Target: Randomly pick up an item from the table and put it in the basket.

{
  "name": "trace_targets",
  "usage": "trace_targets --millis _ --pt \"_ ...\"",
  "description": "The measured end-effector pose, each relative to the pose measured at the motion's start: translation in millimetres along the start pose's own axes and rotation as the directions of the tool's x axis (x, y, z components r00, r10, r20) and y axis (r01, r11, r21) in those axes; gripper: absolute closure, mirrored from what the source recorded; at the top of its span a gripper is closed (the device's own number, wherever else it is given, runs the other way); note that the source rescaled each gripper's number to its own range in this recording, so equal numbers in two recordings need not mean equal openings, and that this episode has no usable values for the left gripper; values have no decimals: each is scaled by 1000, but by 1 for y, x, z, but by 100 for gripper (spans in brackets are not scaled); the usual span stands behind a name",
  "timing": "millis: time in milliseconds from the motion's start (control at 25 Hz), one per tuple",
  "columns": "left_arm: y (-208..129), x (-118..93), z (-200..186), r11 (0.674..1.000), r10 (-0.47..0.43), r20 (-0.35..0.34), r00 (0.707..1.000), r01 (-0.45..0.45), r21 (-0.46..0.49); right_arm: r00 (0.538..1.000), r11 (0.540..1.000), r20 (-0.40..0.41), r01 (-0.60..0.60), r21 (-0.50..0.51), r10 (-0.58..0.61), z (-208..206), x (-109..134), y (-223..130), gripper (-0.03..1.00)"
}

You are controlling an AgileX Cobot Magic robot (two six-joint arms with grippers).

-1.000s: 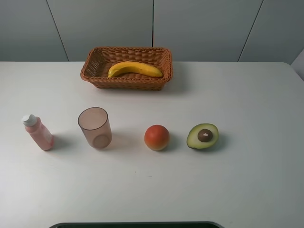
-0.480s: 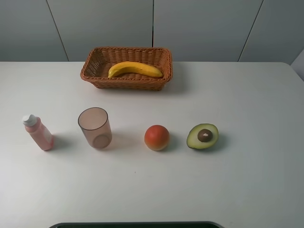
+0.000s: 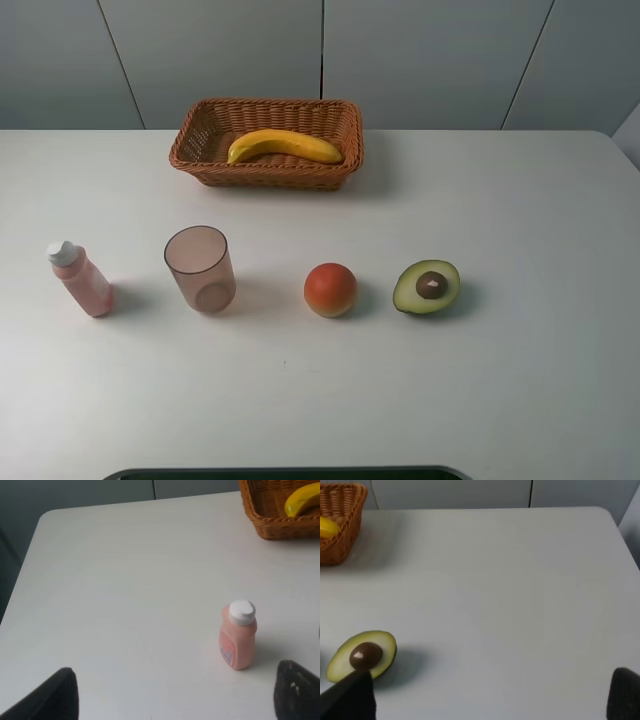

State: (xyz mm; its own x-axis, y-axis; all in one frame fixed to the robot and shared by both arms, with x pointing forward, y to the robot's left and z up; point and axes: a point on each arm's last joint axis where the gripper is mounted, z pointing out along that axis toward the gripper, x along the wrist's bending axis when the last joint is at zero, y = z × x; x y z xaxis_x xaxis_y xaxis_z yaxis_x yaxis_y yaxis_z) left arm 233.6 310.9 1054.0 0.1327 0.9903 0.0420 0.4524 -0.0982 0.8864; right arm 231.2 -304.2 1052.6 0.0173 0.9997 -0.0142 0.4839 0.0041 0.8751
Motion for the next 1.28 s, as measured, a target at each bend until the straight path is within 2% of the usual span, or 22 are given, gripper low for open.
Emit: trace_targets --millis 720,880,1280 --pt "0 0 0 1000 0 0 1000 0 0 999 999 16 -46 -12 47 -1 -2 0 -3" --pt "0 0 0 1000 0 0 1000 0 0 998 998 -8 -64 -10 64 -1 1 0 -3" --pt "0 0 0 1000 0 0 1000 0 0 998 998 -9 -68 -9 68 -1 1 0 -3"
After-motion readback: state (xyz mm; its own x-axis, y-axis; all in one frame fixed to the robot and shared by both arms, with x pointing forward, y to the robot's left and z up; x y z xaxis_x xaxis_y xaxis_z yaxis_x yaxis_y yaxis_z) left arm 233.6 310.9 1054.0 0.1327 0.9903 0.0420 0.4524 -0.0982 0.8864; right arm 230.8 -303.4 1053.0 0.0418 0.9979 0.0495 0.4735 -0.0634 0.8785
